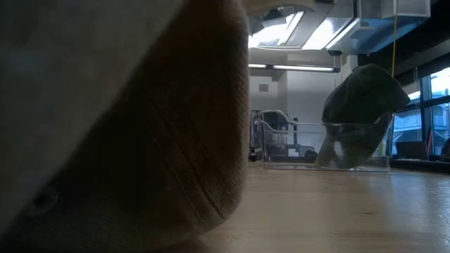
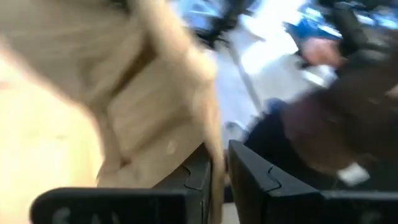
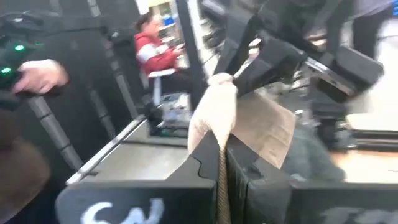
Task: Pick & Place hat
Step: Put the right brown cap into the left transparent bin
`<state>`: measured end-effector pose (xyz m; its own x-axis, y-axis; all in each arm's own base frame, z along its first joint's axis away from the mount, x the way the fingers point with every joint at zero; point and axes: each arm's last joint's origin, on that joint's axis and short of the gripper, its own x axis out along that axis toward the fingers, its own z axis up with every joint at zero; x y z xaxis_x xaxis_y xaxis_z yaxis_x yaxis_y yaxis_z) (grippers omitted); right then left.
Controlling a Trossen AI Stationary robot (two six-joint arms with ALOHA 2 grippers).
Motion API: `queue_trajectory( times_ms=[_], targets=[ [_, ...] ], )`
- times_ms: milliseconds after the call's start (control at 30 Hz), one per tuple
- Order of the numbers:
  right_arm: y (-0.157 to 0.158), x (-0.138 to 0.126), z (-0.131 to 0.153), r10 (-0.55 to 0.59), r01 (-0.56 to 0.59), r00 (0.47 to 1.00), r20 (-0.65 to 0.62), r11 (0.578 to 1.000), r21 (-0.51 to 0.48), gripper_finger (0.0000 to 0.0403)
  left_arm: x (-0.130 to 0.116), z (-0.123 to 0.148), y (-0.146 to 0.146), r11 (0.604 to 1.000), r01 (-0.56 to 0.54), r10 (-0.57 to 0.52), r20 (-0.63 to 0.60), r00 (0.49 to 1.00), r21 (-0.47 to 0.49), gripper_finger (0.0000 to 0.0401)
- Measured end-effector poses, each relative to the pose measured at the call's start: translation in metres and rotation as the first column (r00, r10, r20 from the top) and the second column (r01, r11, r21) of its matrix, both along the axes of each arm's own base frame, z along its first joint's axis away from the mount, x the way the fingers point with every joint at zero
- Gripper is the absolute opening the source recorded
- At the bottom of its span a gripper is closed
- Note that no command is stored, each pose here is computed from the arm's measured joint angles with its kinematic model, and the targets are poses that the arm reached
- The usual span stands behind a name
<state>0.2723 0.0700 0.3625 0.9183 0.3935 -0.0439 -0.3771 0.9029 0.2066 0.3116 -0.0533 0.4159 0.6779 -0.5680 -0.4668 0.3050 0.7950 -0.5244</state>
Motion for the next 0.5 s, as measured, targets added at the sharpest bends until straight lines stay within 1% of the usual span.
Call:
queue_trajectory(
  times_ms=[67,100,167,233,400,500],
  targets=[
    [-0.001,-0.008,0.004,-0.076,0.076,0.997,-0.007,0.997,-0.001,0.0006,-0.008,0.007,0.006,0.987,-0.155,0.155,0.005,0.988,0.039,0.0047],
    [-0.001,-0.010,0.006,-0.116,0.116,0.993,-0.005,0.993,-0.003,0.0006,-0.011,0.010,0.008,0.969,-0.241,0.241,0.010,0.970,0.049,0.0048],
    [-0.001,-0.014,0.007,-0.183,0.182,0.983,-0.010,0.983,-0.005,0.0006,-0.016,0.015,0.013,0.910,-0.412,0.412,0.008,0.911,0.041,0.0051],
    [-0.001,-0.014,0.007,-0.237,0.237,0.971,-0.014,0.971,0.002,0.0006,-0.019,0.018,0.013,0.860,-0.510,0.510,0.006,0.860,0.028,0.0052],
    [-0.003,-0.011,0.005,-0.318,0.318,0.948,-0.023,0.948,-0.002,0.0006,-0.021,0.019,0.008,0.828,-0.558,0.558,0.025,0.830,0.047,0.0049],
    [-0.002,-0.005,-0.001,-0.352,0.352,0.935,-0.036,0.936,-0.015,0.0006,-0.015,0.017,0.001,0.800,-0.596,0.591,0.075,0.803,0.072,0.0050]
  ],
)
